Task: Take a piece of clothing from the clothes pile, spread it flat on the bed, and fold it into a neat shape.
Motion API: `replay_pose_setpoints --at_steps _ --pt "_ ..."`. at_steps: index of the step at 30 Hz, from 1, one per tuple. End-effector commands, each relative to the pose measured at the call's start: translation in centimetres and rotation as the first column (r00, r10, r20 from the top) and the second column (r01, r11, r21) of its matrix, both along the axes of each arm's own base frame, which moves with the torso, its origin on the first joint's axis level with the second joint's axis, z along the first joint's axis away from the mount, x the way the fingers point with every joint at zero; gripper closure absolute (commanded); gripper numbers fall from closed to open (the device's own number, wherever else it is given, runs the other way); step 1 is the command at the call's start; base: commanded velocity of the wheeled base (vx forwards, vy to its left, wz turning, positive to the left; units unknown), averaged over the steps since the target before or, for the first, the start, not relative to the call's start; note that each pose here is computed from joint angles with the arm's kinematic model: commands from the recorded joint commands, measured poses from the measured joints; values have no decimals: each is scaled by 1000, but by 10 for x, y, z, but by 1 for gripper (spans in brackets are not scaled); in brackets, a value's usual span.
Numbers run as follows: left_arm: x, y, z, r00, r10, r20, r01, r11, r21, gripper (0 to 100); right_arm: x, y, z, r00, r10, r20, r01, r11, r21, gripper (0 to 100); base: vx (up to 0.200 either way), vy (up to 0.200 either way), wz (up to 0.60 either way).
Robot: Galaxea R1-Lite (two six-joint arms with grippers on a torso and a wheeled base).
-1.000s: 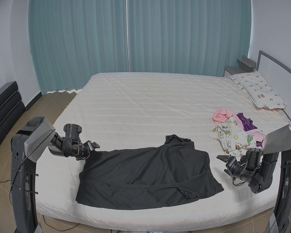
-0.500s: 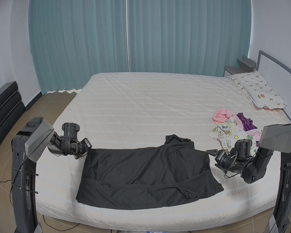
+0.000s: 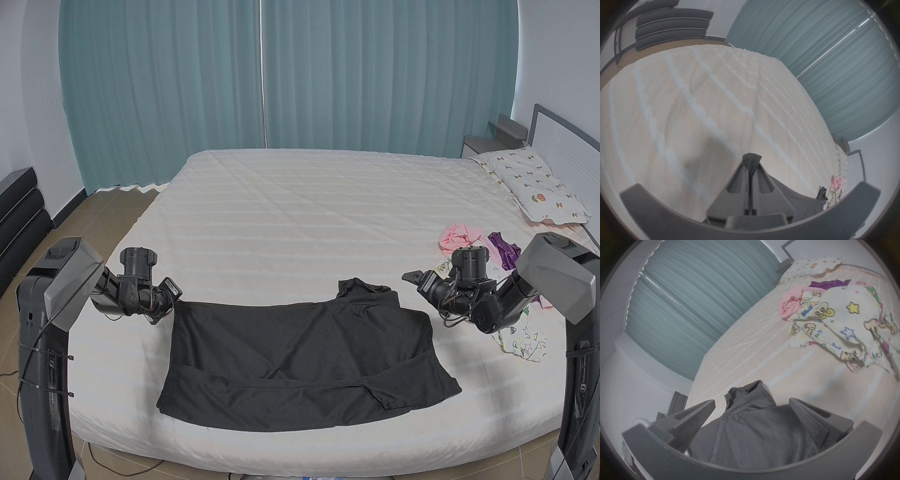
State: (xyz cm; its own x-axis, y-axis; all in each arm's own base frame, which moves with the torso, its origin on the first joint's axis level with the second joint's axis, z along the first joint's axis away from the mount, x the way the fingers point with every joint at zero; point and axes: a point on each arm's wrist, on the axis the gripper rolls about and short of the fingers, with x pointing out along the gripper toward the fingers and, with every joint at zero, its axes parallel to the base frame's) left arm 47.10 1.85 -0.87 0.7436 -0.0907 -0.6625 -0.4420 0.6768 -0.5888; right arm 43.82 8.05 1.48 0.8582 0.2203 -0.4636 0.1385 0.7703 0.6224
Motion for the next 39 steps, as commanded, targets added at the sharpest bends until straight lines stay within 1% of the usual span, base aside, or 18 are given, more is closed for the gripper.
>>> replay_pose_setpoints --at_steps 1,2,5,8,12,17,18,19,22,24,28,29,33,34,36,39 --pt "-4 1 6 1000 13 -3 -13 1000 -24 100 22 26 -39 999 26 -39 -28 998 -58 0 0 0 0" --pt "-5 1 5 1000 13 -6 -13 1000 -24 100 22 34 -45 998 38 -57 -42 997 -64 0 0 0 0" --pt "-7 1 3 1000 14 -15 -15 1000 -26 100 30 45 -51 998 35 -49 -39 996 -78 0 0 0 0" --pt "-8 1 2 1000 10 -20 -10 1000 -28 100 40 49 -49 999 22 -23 -24 996 -81 0 0 0 0" --pt "-9 1 1 1000 11 -24 -12 1000 -29 100 48 51 -53 999 14 -30 -16 996 -91 0 0 0 0" --pt "-8 1 2 1000 11 -23 -12 1000 -29 100 54 42 -55 1000 1 -12 -2 992 -125 0 0 0 0" --pt "-8 1 2 1000 11 -23 -12 1000 -29 100 54 42 -55 1000 -1 -12 -1 992 -125 0 0 0 0" --pt "-8 1 2 1000 11 -23 -12 1000 -29 100 56 35 -56 1000 -10 -11 8 991 -131 0 0 0 0" --pt "-8 1 2 1000 11 -23 -12 1000 -29 100 56 33 -56 1000 -11 -12 10 991 -131 0 0 0 0" --pt "-8 1 2 1000 11 -23 -12 1000 -29 100 57 27 -61 1000 -10 -17 7 991 -131 0 0 0 0" --pt "-9 1 1 1000 11 -26 -12 1000 -29 100 59 19 -61 999 32 -15 -34 994 -105 0 0 0 0" --pt "-9 1 1 1000 11 -26 -12 1000 -29 100 59 15 -61 998 55 -20 -57 993 -100 0 0 0 0" --pt "-9 1 0 1000 11 -27 -12 1000 -29 100 61 9 -63 994 111 -11 -111 986 -125 0 0 0 0" --pt "-9 1 0 1000 11 -27 -12 1000 -29 100 61 9 -65 989 148 -5 -147 981 -128 0 0 0 0" --pt "-9 1 0 1000 11 -27 -12 1000 -29 100 61 9 -68 988 155 -3 -154 980 -128 0 0 0 0" --pt "-9 1 0 1000 12 -28 -13 999 -30 100 65 10 -72 985 169 42 -162 977 -141 0 0 0 0"
